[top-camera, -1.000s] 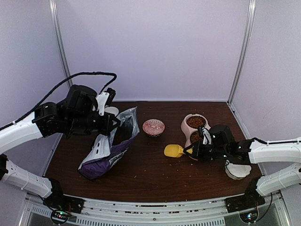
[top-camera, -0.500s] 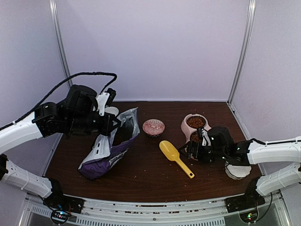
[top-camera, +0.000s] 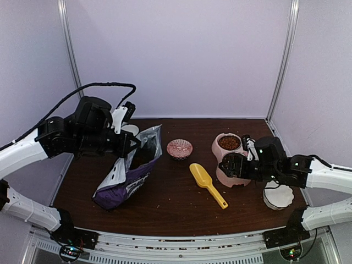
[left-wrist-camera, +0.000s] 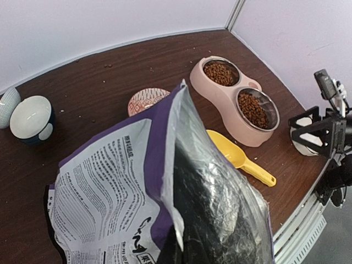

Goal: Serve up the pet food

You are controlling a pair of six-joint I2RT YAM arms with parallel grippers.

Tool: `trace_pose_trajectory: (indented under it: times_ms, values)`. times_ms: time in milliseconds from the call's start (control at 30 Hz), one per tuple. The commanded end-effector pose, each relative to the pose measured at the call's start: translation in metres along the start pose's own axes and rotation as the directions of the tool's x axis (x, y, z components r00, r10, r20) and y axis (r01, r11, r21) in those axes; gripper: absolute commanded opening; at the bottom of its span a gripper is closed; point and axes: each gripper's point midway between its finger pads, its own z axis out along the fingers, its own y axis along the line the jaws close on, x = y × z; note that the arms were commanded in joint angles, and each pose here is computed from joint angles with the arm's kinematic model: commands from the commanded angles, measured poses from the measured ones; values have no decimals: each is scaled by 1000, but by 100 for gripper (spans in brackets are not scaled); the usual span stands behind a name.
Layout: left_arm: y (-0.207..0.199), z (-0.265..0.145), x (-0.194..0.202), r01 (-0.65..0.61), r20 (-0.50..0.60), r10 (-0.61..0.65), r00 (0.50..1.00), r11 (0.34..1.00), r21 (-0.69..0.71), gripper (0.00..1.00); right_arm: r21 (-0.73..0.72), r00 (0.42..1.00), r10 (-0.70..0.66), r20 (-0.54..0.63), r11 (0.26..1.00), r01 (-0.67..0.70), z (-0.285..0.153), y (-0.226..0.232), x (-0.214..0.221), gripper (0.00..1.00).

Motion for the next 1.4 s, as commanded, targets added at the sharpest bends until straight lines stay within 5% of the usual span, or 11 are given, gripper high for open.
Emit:
trace_pose_trajectory:
  times_ms: [0, 200, 433, 633, 767, 1367]
  values:
    - [-34, -36, -60, -47, 179, 13, 984, 982, 185, 0, 126, 992, -91, 86, 989, 80, -32, -12, -29, 100]
    - [-61, -67, -68, -254, 177, 206, 962, 912, 321, 0, 71, 964, -145, 224, 989, 132, -68, 4, -61, 100]
    - [-91, -101, -70, -427, 209, 372, 904, 781, 456, 0, -243, 902, -221, 370, 915, 323, -108, 66, -72, 100]
    - [-103, -76, -45, -428, 131, 433, 892, 713, 555, 0, -476, 868, -227, 442, 760, 442, -118, 111, -56, 100]
    - [-110, -55, -23, -400, 67, 465, 883, 669, 627, 0, -490, 863, -265, 430, 734, 470, -103, 119, -47, 100]
    - [-110, -44, -6, -406, 26, 496, 868, 678, 612, 1, -549, 844, -357, 400, 644, 532, -67, 160, -18, 99]
